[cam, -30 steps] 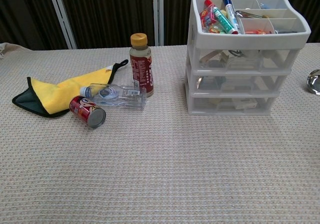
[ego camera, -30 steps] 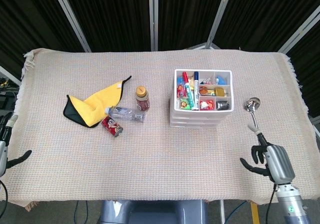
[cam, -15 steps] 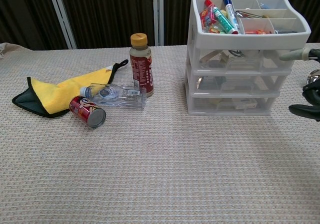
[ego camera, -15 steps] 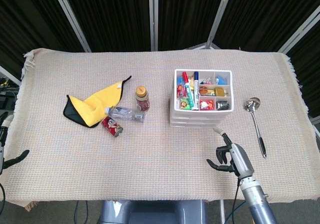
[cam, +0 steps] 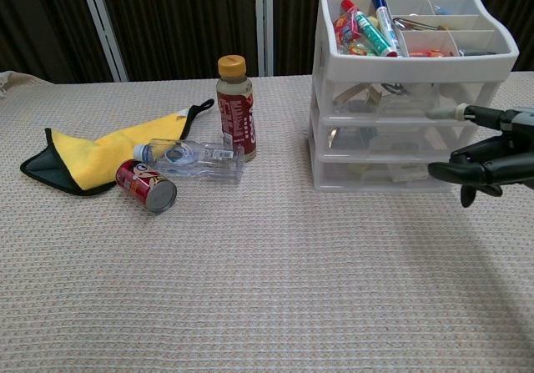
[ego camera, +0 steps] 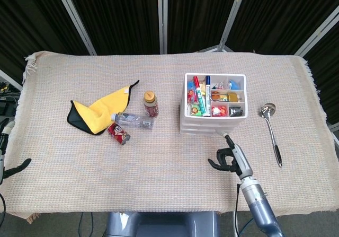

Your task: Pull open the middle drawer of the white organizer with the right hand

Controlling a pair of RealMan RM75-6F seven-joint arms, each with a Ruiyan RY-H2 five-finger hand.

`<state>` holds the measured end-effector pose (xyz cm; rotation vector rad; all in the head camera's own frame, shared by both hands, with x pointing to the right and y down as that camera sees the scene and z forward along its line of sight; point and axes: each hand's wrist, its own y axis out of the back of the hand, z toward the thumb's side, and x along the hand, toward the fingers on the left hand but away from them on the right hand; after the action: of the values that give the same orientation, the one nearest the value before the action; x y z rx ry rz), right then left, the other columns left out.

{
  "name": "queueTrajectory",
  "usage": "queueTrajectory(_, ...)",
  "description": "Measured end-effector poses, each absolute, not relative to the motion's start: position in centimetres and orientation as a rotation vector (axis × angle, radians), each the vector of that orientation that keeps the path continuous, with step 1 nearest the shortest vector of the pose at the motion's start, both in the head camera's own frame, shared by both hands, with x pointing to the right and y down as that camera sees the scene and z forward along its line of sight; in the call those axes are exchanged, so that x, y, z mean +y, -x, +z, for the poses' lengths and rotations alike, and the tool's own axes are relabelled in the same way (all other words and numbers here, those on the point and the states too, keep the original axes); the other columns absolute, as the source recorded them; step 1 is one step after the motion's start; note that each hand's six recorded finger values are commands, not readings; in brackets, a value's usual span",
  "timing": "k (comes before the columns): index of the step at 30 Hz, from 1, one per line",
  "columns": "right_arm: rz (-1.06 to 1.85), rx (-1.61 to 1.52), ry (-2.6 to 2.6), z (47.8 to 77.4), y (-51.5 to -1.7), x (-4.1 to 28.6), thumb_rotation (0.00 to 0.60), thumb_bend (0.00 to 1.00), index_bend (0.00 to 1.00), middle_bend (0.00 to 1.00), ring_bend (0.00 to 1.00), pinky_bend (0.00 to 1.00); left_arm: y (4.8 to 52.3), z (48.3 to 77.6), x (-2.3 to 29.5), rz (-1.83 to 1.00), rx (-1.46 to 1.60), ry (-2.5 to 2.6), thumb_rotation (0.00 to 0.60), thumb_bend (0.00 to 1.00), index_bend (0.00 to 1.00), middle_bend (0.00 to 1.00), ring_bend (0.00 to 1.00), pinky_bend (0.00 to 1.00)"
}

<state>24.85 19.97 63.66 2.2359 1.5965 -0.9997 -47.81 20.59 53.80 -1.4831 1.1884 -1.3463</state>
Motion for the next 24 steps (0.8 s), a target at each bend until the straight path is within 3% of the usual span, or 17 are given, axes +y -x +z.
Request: queueTrajectory(24,-0.848,1.641,-2.111,65.9,-23.0,18.8,0.6,0.22,0.18,0.82,0.82,0.59,47.9,53.8,20.5,-1.345,1.196,1.492,0.6,0.04,0.0,0.0,0.0,0.0)
